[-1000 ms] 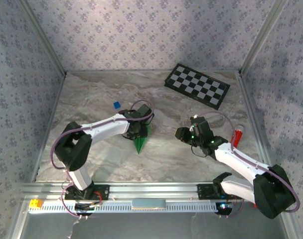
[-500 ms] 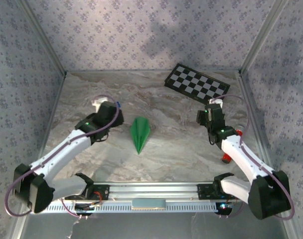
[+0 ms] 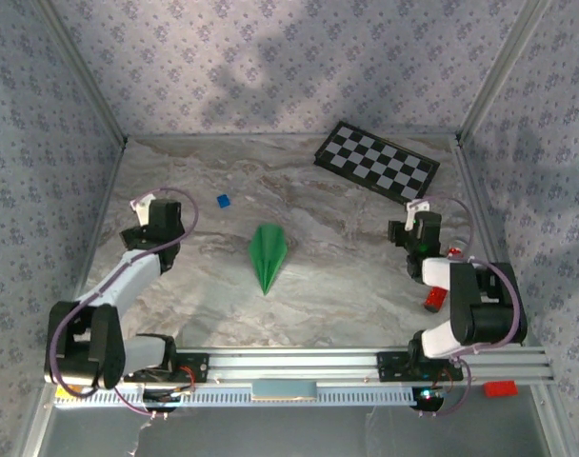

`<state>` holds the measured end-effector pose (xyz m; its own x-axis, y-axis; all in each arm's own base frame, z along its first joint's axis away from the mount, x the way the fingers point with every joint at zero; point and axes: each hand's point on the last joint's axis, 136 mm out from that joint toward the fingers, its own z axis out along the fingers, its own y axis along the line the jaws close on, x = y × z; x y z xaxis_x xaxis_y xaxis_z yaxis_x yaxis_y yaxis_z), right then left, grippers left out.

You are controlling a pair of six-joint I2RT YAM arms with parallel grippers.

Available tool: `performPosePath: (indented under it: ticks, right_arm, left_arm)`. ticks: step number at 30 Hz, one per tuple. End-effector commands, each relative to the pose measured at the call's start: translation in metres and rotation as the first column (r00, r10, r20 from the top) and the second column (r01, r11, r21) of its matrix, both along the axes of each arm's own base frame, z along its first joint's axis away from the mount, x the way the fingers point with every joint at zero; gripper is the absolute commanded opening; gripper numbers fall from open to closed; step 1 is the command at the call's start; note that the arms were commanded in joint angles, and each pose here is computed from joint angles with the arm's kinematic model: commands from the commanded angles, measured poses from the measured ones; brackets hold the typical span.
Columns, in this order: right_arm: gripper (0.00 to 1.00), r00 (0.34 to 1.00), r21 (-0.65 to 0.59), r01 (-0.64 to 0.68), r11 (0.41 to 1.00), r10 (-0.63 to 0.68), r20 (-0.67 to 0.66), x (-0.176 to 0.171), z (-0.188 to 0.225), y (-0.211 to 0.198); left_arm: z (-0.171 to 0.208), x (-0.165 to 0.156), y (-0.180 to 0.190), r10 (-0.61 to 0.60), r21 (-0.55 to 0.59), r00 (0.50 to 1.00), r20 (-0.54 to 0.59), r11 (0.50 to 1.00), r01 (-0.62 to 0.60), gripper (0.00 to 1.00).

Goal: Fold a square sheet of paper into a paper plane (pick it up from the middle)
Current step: Reset both arms

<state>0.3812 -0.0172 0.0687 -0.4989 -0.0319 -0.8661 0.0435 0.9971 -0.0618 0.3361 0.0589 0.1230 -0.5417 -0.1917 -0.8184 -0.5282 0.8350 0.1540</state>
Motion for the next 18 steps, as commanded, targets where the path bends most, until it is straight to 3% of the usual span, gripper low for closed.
performPosePath:
  ticks: [1,3,4,12,17,18]
  right_arm:
    - [0.69,0.988,0.013,-0.1,0.995,0.098,0.117,0.005,0.015,0.015]
    - [0.73,0.995,0.014,-0.026,1.0,0.025,0.093,0.008,0.012,0.004]
    - [0.99,0.995,0.022,-0.008,1.0,0.006,0.096,0.01,0.013,0.0]
    - [1.0,0.983,-0.025,0.137,0.99,-0.133,0.125,0.004,0.016,-0.018]
    - [1.0,0.983,-0.027,0.138,0.99,-0.134,0.126,0.005,0.016,-0.018]
    - [1.0,0.983,-0.026,0.138,0.99,-0.134,0.125,0.004,0.016,-0.018]
  left_arm:
    - [0.009,0.028,-0.006,-0.093,0.05,0.99,0.106,0.995,0.088,0.99]
    - [0.0,0.038,-0.019,-0.176,0.039,0.977,0.125,0.984,0.172,0.98]
    - [-0.002,0.041,-0.022,-0.201,0.043,0.971,0.131,0.979,0.197,0.98]
    - [-0.017,0.062,-0.042,-0.38,0.048,0.916,0.126,0.925,0.377,0.93]
    - [-0.018,0.061,-0.035,-0.385,0.004,0.907,0.172,0.921,0.39,0.92]
    - [-0.025,0.059,-0.031,-0.384,-0.002,0.895,0.226,0.919,0.394,0.92]
